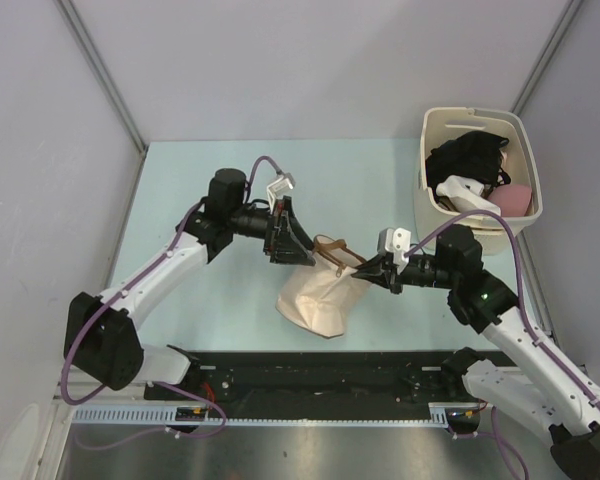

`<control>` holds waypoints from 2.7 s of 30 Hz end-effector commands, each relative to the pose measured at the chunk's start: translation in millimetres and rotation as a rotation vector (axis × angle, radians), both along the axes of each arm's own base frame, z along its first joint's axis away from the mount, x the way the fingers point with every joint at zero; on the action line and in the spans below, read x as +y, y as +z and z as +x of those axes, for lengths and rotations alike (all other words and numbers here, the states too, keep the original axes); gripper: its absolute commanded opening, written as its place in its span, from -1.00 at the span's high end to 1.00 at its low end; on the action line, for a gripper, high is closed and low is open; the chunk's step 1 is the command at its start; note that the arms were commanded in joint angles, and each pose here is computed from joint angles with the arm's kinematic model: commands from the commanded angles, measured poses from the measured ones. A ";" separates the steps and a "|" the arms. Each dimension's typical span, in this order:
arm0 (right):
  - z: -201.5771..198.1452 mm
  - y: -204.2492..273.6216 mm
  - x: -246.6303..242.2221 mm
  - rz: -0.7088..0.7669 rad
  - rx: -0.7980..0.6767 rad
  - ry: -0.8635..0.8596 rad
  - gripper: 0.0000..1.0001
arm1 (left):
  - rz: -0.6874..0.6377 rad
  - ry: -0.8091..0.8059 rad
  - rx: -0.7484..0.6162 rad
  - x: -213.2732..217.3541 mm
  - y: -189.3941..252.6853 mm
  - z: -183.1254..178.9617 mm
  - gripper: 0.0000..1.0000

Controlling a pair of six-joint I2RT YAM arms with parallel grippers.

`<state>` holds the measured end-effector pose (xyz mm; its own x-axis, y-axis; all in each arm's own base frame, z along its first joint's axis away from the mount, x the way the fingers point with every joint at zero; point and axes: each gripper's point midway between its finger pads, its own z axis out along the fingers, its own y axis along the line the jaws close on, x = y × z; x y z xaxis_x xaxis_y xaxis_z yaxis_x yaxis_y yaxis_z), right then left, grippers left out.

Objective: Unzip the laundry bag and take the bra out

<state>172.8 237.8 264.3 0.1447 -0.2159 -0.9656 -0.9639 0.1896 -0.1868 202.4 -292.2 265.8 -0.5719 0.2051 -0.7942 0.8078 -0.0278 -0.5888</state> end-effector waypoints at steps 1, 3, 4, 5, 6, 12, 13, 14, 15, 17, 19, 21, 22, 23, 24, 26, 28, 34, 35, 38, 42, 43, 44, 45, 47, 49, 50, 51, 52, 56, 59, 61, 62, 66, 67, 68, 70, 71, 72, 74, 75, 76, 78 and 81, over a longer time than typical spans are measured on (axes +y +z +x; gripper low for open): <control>7.8 21.5 2.5 0.050 -0.075 -0.004 1.00 | -0.068 -0.117 -0.058 1.0 20.8 -17.5 -0.47; 9.7 19.2 2.4 0.045 -0.074 -0.006 1.00 | -0.069 -0.115 -0.061 0.7 20.6 -17.9 -0.38; 10.7 18.3 3.1 0.043 -0.072 -0.006 1.00 | -0.065 -0.110 -0.056 0.3 19.4 -16.5 -0.33; 10.9 18.2 3.2 0.044 -0.071 -0.004 1.00 | -0.062 -0.105 -0.056 -0.3 19.2 -16.0 -0.25; 11.4 18.2 3.2 0.044 -0.071 -0.004 1.00 | -0.058 -0.098 -0.053 -0.3 18.3 -14.5 -0.16; 14.0 16.3 3.1 0.040 -0.065 -0.012 1.00 | -0.034 -0.044 -0.049 -4.2 17.5 -3.0 0.28; 13.5 16.8 3.0 0.041 -0.066 -0.011 1.00 | -0.031 -0.036 -0.050 -4.5 17.9 -0.7 0.32; 13.3 16.8 3.1 0.042 -0.066 -0.009 1.00 | -0.024 -0.023 -0.050 -5.3 18.6 1.5 0.37; 13.6 17.5 3.0 0.042 -0.067 -0.011 1.00 | -0.025 -0.020 -0.057 -5.2 19.6 2.7 0.50; 14.4 17.5 2.3 0.041 -0.068 -0.017 1.00 | -0.011 0.012 -0.073 -5.2 22.0 7.7 0.57; 15.8 16.1 0.7 0.037 -0.064 -0.030 1.00 | -0.004 0.018 -0.080 -4.8 23.1 8.5 0.64; 15.9 13.0 -0.4 0.027 -0.057 -0.034 1.00 | 0.012 0.037 -0.086 -3.6 21.8 10.3 0.67; 15.6 12.2 -0.5 0.023 -0.059 -0.031 1.00 | 0.015 0.042 -0.090 -3.4 22.0 11.0 0.67; 15.5 12.0 -0.9 0.022 -0.058 -0.031 1.00 | 0.024 0.056 -0.099 -2.7 21.5 12.7 0.75; 14.9 10.2 -1.3 0.016 -0.053 -0.031 1.00 | 0.035 0.065 -0.097 -1.6 19.6 13.8 0.83; 15.4 8.7 -2.2 0.010 -0.051 -0.034 1.00 | 0.045 0.077 -0.097 -1.0 19.4 15.3 0.99; 18.3 8.2 -3.4 0.007 -0.051 -0.052 1.00 | 0.043 0.072 -0.094 -1.2 18.9 13.7 0.99; 18.4 12.1 -5.9 0.010 -0.073 -0.065 1.00 | 0.100 0.191 -0.125 6.5 14.1 30.1 0.99; 18.0 13.3 -6.3 0.012 -0.077 -0.066 1.00 | 0.111 0.218 -0.117 8.4 12.2 35.0 0.99; 16.2 18.1 -8.3 0.024 -0.088 -0.076 1.00 | 0.140 0.348 -0.068 17.5 5.4 59.1 0.99; 4.2 35.0 -8.9 0.079 -0.098 -0.054 1.00 | 0.148 0.474 -0.017 27.2 -2.2 83.7 0.99; -0.6 37.7 -8.6 0.090 -0.099 -0.037 1.00 | 0.150 0.503 -0.004 31.6 -5.8 89.0 0.99; -6.6 44.2 -9.6 0.108 -0.110 -0.026 1.00 | 0.143 0.523 0.016 32.2 -6.4 92.6 0.99; -10.4 45.1 -9.8 0.114 -0.104 -0.016 1.00 | 0.131 0.543 0.011 33.4 -4.8 97.6 0.99; -19.2 45.6 -9.7 0.120 -0.084 0.014 1.00 | 0.128 0.572 0.038 34.7 -7.3 103.5 0.99; -22.2 39.0 -10.1 0.106 -0.058 0.021 1.00 | 0.112 0.581 0.042 33.6 -5.8 108.0 0.99; -21.9 31.8 -11.3 0.083 -0.041 0.016 1.00 | 0.103 0.579 0.062 31.7 -4.9 107.3 0.99; -18.5 26.2 -11.2 0.067 -0.029 0.007 1.00 | 0.092 0.567 0.069 29.8 -4.0 106.5 0.99; -14.9 23.0 -12.3 0.056 -0.025 -0.011 1.00 | 0.071 0.564 0.062 28.9 -1.7 106.9 0.99; -4.7 16.3 -13.5 0.032 -0.044 -0.046 1.00 | 0.028 0.529 0.083 24.1 2.4 100.5 0.99; -3.8 20.6 -11.5 0.045 -0.061 -0.037 1.00 | 0.019 0.465 0.086 21.4 1.6 90.0 0.99; -3.0 21.4 -10.7 0.049 -0.064 -0.034 1.00 | 0.004 0.409 0.086 20.7 1.7 78.4 0.99; -1.1 20.7 -9.4 0.047 -0.061 -0.034 1.00 | -0.015 0.376 0.071 19.3 4.8 74.1 0.99; 8.1 13.2 -8.3 0.027 -0.046 -0.059 1.00 | -0.041 0.251 0.089 18.3 8.2 50.2 0.50; 8.6 12.5 -8.0 0.024 -0.049 -0.056 1.00 | -0.040 0.239 0.073 19.3 8.0 47.2 -0.05; 9.7 13.7 -8.1 0.027 -0.053 -0.059 1.00 | -0.048 0.226 0.050 20.9 14.8 40.5 -0.32; 11.7 14.5 -8.5 0.028 -0.062 -0.066 1.00 | -0.052 0.204 0.028 21.8 18.4 31.5 -0.95; 12.8 15.3 -8.2 0.029 -0.068 -0.069 1.00 | -0.064 0.186 0.004 22.8 25.3 24.6 -1.00; 16.2 14.8 -8.6 0.027 -0.071 -0.081 1.00 | -0.062 0.174 -0.004 23.1 28.3 19.6 -1.00; 19.0 16.9 -7.8 0.031 -0.085 -0.087 1.00 | -0.070 0.134 -0.052 23.4 31.4 10.1 -1.00; 21.1 16.5 -7.1 0.030 -0.087 -0.089 1.00 | -0.067 0.114 -0.071 21.7 32.6 2.6 -1.00; 22.0 17.2 -6.6 0.033 -0.089 -0.090 1.00 | -0.033 0.099 -0.093 23.2 25.7 -1.6 -1.00; 24.3 20.5 -4.5 0.045 -0.097 -0.088 1.00 | 0.031 0.122 -0.122 20.6 12.5 2.1 -1.00; 26.5 28.8 -1.4 0.077 -0.109 -0.082 1.00 | 0.214 0.221 -0.045 30.7 -39.8 17.6 -1.00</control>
